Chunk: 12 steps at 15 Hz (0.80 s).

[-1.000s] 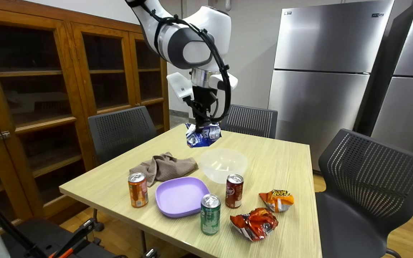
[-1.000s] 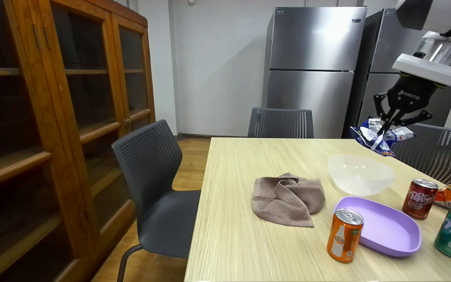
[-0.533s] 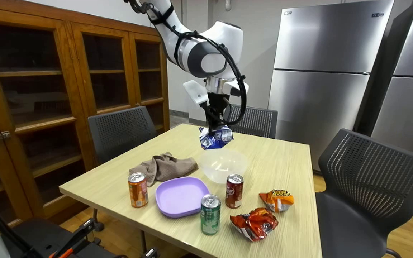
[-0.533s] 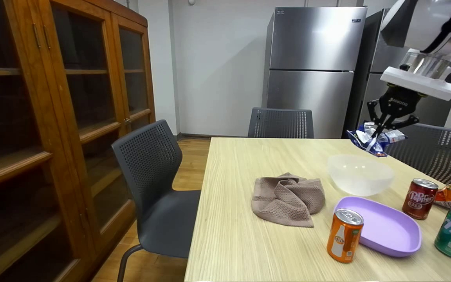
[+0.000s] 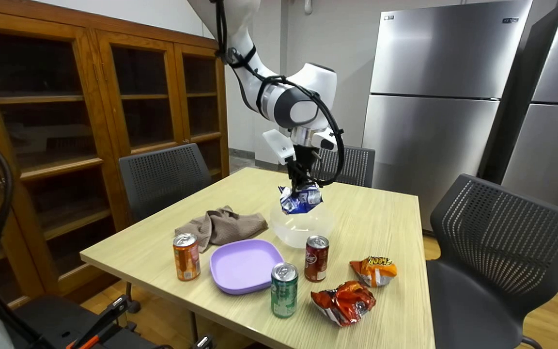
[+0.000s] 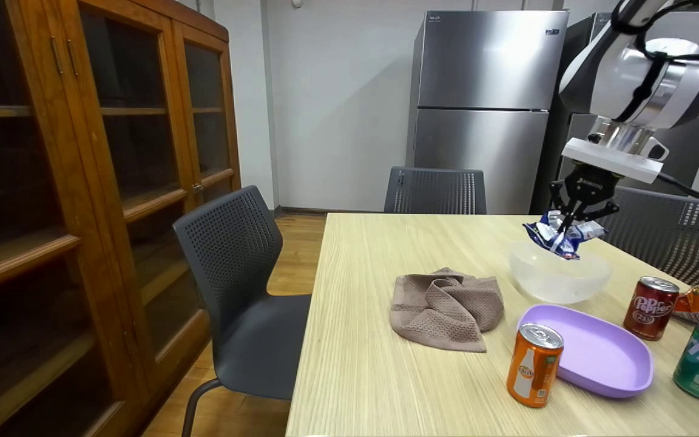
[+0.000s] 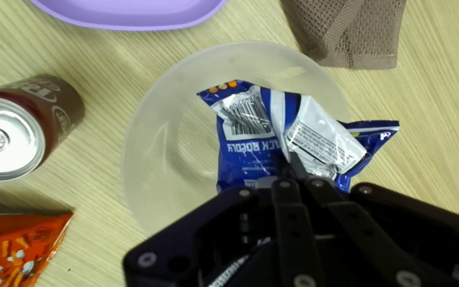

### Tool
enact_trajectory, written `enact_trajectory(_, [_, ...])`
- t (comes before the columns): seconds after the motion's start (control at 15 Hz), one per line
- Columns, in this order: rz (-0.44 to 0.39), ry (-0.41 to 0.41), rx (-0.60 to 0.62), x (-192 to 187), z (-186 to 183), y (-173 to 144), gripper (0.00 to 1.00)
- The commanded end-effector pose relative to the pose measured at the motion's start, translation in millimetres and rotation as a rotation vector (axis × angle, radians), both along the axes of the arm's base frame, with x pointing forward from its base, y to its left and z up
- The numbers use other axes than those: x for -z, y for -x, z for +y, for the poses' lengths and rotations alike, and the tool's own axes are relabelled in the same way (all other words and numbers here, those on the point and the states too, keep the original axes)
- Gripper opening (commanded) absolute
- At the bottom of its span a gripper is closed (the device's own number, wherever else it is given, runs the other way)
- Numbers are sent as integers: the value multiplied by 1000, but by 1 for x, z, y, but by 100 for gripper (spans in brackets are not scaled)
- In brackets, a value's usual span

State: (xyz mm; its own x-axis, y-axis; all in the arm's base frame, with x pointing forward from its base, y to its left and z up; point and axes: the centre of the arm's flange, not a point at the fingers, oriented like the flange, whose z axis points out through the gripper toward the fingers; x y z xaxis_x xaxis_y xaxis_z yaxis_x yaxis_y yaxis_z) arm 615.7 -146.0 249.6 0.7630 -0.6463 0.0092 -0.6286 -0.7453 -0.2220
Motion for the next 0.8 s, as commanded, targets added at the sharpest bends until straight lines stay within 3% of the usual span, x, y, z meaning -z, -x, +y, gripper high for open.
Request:
enact_trajectory(0.0, [57, -3, 2, 17, -4, -37, 0])
enact_trajectory(0.73, [184, 2, 13, 74, -15, -54, 0])
